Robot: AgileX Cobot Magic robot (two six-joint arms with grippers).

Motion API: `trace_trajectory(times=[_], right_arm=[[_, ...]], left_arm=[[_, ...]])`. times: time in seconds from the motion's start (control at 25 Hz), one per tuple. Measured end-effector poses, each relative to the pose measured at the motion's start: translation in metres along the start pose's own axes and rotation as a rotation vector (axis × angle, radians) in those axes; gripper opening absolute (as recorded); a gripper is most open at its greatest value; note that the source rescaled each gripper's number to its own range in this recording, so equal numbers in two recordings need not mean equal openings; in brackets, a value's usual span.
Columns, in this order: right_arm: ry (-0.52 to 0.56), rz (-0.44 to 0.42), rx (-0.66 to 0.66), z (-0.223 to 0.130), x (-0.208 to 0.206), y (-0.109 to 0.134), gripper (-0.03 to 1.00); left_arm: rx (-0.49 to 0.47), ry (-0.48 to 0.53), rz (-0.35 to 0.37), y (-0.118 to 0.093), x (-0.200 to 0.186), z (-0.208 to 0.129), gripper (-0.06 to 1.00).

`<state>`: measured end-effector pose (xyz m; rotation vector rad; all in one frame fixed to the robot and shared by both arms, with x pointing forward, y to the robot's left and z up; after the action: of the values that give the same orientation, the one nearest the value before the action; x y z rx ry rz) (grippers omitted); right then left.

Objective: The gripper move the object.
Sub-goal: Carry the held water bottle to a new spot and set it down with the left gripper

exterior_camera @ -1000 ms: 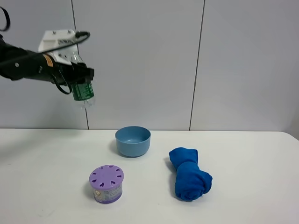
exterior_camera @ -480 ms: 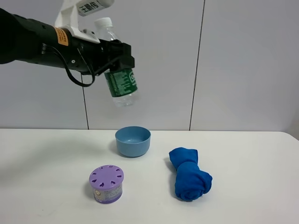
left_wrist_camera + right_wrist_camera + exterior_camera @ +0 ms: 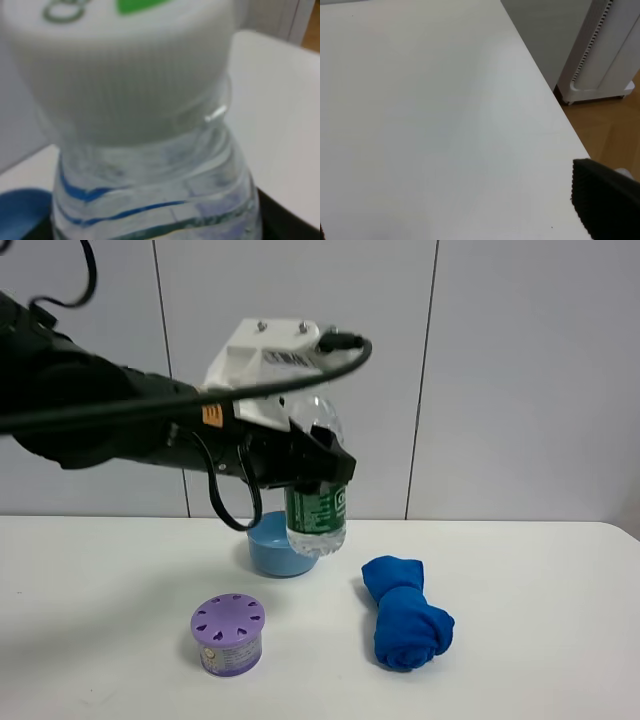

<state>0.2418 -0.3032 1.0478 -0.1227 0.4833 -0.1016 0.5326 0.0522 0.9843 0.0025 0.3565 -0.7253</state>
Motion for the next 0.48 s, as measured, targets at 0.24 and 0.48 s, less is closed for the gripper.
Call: trace_trajectory(times=[0.24,0.48], right_arm=[[0.0,0.0,0.0,0.0,0.0,0.0,1.0],[0.0,0.0,0.0,0.0,0.0,0.0,1.0]], left_arm=[[-0.012,0.004,-0.018,0.004,0.029,-0.039,0.08],[-0.033,0.002,-0.014,0.012,0.043,-0.064,0.08]])
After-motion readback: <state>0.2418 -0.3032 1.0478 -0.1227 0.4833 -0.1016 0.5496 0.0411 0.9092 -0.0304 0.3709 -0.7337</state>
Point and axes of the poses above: a point on each arm's last joint axis where the gripper is mounted, x pointing out along that axis toward the gripper, y along the wrist's bending axis when the last joint is at zero, z = x × y, the point moved 1 cm from there along x, pointing out along that axis toward the gripper, and after that the axes turned 6 degrees about -x, right-handed, at the moved point
